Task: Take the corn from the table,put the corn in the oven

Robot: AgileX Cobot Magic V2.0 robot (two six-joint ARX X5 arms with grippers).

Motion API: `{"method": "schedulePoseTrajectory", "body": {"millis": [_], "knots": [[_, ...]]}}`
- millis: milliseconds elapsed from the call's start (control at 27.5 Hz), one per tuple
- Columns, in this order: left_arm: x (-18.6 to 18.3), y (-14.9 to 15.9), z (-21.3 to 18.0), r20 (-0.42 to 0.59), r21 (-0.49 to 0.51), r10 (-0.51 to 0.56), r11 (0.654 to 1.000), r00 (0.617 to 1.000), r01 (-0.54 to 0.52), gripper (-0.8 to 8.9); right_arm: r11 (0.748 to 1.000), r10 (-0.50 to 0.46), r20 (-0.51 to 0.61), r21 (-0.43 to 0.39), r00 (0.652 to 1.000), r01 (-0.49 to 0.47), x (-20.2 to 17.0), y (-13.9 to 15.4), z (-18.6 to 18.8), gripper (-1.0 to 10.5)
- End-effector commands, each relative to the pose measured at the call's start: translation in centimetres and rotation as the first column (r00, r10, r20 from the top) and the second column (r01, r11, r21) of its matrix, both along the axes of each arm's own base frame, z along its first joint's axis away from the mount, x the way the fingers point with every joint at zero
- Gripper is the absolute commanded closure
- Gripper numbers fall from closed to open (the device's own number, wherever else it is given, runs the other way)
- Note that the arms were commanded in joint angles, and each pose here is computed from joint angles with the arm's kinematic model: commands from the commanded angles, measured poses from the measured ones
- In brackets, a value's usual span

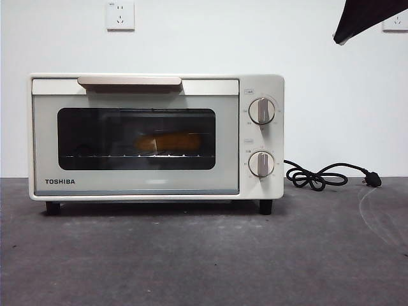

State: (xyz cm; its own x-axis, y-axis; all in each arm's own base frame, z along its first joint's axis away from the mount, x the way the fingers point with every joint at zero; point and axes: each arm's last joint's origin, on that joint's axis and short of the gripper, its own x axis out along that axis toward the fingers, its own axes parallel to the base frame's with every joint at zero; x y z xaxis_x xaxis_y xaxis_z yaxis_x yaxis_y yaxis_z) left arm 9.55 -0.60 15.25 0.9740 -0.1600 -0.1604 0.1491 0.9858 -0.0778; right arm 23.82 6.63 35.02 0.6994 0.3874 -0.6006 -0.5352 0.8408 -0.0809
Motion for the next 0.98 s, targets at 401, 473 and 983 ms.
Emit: {"method": "schedulePoseTrajectory", "body": {"millis": [401, 473, 983], "knots": [[0.07, 0.04, -0.03, 0.019, 0.005, 0.008, 1.0, 1.0, -0.008, 8.17, 1.0, 0.001, 0.005, -0.003, 1.0, -0.001, 0.14, 0.03, -0.01, 9.5], [0.07, 0.04, -0.03, 0.019, 0.005, 0.008, 1.0, 1.0, -0.008, 8.17, 1.0, 0.001, 0.005, -0.003, 1.0, -0.001, 0.14, 0.03, -0.01, 9.5], [0.08, 0.04, -0.05, 0.016, 0.005, 0.008, 1.0, 1.0, -0.008, 8.17, 1.0, 0.001, 0.005, -0.003, 1.0, -0.001, 0.14, 0.03, -0.01, 9.5]]}}
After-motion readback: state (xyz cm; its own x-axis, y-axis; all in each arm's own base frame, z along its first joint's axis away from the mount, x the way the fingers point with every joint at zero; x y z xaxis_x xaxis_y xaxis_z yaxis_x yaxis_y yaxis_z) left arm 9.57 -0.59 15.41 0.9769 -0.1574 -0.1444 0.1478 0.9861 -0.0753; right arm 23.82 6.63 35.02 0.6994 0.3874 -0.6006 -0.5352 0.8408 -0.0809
